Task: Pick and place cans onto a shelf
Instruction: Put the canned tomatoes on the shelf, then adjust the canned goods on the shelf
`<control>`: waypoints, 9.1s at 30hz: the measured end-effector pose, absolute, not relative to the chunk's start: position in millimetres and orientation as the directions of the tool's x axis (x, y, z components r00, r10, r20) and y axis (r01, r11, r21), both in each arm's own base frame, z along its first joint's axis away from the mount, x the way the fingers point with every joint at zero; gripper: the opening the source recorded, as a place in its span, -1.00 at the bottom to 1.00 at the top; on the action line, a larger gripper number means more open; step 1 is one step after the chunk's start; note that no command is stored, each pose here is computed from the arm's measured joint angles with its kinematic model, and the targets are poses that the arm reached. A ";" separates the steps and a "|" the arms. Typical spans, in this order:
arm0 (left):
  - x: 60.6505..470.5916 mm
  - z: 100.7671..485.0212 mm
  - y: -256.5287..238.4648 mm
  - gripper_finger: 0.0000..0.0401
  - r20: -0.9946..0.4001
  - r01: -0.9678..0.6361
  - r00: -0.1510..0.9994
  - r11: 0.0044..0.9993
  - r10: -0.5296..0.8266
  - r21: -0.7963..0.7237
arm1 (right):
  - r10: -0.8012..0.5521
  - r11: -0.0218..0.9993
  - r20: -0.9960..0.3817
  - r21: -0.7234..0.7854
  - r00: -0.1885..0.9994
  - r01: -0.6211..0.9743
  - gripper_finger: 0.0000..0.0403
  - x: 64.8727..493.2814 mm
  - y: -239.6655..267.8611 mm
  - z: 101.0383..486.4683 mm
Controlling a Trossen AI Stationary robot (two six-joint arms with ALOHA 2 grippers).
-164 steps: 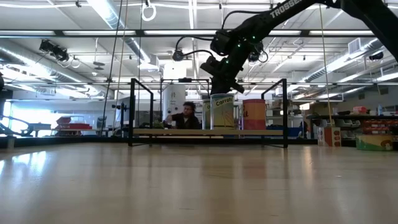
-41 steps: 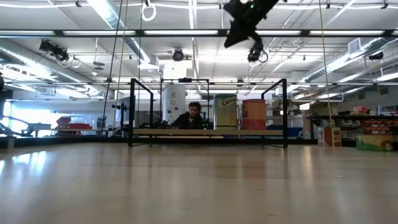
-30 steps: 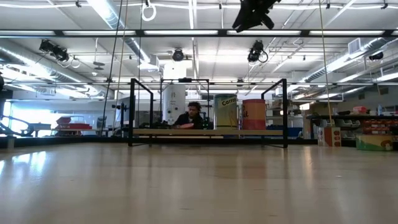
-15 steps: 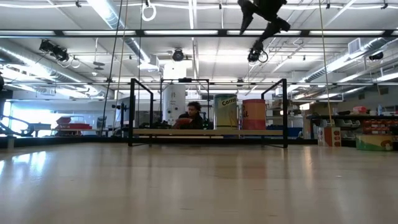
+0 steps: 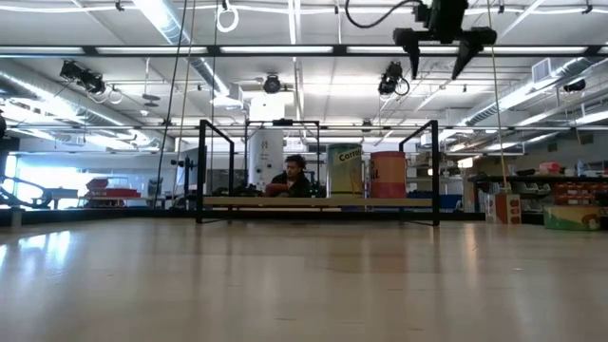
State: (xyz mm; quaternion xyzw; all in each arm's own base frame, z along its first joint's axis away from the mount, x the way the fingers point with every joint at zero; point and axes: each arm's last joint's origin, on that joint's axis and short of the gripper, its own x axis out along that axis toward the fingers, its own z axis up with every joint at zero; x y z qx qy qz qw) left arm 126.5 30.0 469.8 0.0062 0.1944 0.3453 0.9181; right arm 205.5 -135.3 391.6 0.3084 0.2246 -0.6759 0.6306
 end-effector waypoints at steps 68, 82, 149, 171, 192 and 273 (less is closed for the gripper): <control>118.1 481.1 44.3 0.02 -0.163 -0.917 0.311 0.340 0.937 0.209 | -0.210 -0.966 -0.945 0.162 -0.250 0.199 0.81 104.2 -241.9 159.8; 115.5 480.3 55.3 0.02 -0.191 -0.908 0.301 0.342 0.934 0.243 | -0.282 -0.945 -0.909 0.208 -0.307 0.252 0.42 109.0 -232.1 201.2; 133.2 489.9 59.7 0.02 -0.151 -0.824 0.517 0.537 0.843 0.178 | -0.368 0.861 -0.834 -0.139 0.411 0.489 0.73 424.7 -239.2 279.6; 134.2 495.2 59.9 0.01 -0.107 -0.829 0.525 0.536 0.844 0.158 | -0.230 0.752 -0.942 -0.012 0.245 0.659 -0.92 368.5 -253.2 299.5; 134.2 495.2 59.9 0.01 -0.107 -0.830 0.525 0.536 0.845 0.158 | -0.241 0.771 -0.944 -0.046 0.225 0.635 -0.98 376.9 -255.6 285.7; 137.3 494.4 58.3 0.02 -0.110 -0.827 0.526 0.538 0.843 0.163 | -0.183 0.735 -0.972 -0.037 0.145 0.677 -0.98 380.9 -157.7 288.4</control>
